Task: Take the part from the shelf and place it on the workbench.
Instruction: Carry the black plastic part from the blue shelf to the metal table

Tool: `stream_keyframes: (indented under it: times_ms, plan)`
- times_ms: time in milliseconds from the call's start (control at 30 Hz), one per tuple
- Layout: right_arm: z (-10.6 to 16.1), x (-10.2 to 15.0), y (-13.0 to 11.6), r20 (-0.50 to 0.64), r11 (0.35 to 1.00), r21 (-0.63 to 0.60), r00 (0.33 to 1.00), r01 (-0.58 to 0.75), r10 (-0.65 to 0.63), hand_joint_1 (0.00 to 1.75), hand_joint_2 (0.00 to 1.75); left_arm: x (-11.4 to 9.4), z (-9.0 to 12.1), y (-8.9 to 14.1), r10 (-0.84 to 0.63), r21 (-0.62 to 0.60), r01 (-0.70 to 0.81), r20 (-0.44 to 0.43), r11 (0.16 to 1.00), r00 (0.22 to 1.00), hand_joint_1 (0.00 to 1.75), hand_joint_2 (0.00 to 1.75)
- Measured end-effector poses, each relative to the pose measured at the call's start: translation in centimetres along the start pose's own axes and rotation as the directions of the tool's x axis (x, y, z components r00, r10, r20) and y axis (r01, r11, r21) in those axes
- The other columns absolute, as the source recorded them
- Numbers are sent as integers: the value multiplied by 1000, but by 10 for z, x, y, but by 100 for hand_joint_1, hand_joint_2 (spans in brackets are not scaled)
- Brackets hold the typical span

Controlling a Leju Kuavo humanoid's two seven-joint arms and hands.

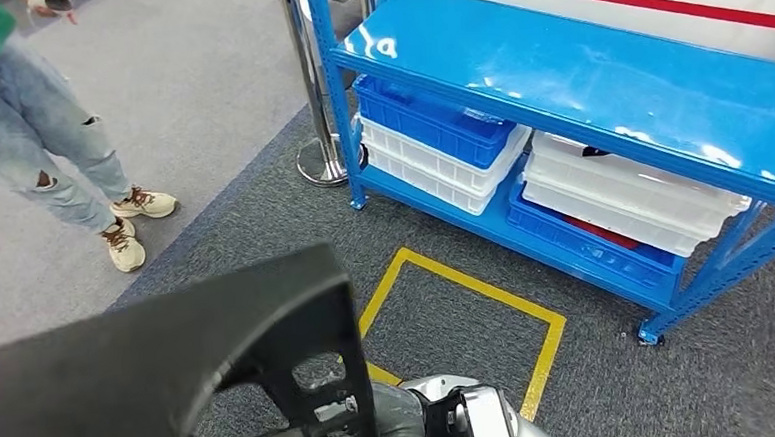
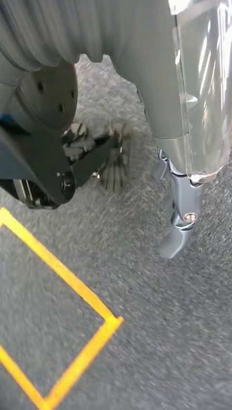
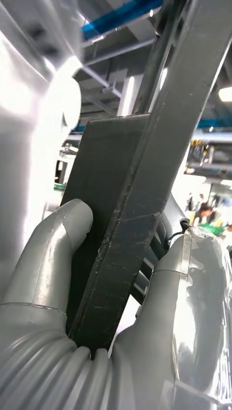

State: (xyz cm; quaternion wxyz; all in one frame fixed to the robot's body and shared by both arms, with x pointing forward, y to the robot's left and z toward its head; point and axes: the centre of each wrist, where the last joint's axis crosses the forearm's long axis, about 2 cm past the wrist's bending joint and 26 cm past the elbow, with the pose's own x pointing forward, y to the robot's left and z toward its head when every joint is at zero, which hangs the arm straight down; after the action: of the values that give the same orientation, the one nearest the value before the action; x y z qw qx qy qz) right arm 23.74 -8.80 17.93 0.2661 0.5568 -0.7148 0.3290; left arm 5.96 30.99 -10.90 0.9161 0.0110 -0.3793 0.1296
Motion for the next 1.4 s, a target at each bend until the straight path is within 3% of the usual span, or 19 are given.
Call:
stream_keyframes:
  times_ms: [200,700,1100,1400]
  plan:
    - [8,-12,-16,-21,999,-39,1000,-3,2,171,175,5,-3,-1,-6,-7,6,4,1000,1000,0,175]
    - [11,-21,-14,-36,999,-25,999,33,-34,171,175,1,-1,3,-11,38,12,-25,999,1000,0,175]
    - [8,-23,-11,-20,998,-15,998,57,-57,171,175,-1,9,53,-157,232,215,-247,949,956,0,175]
    - [6,-19,-16,-17,999,-4,999,41,-41,171,175,6,13,89,-152,316,210,-199,925,968,0,175]
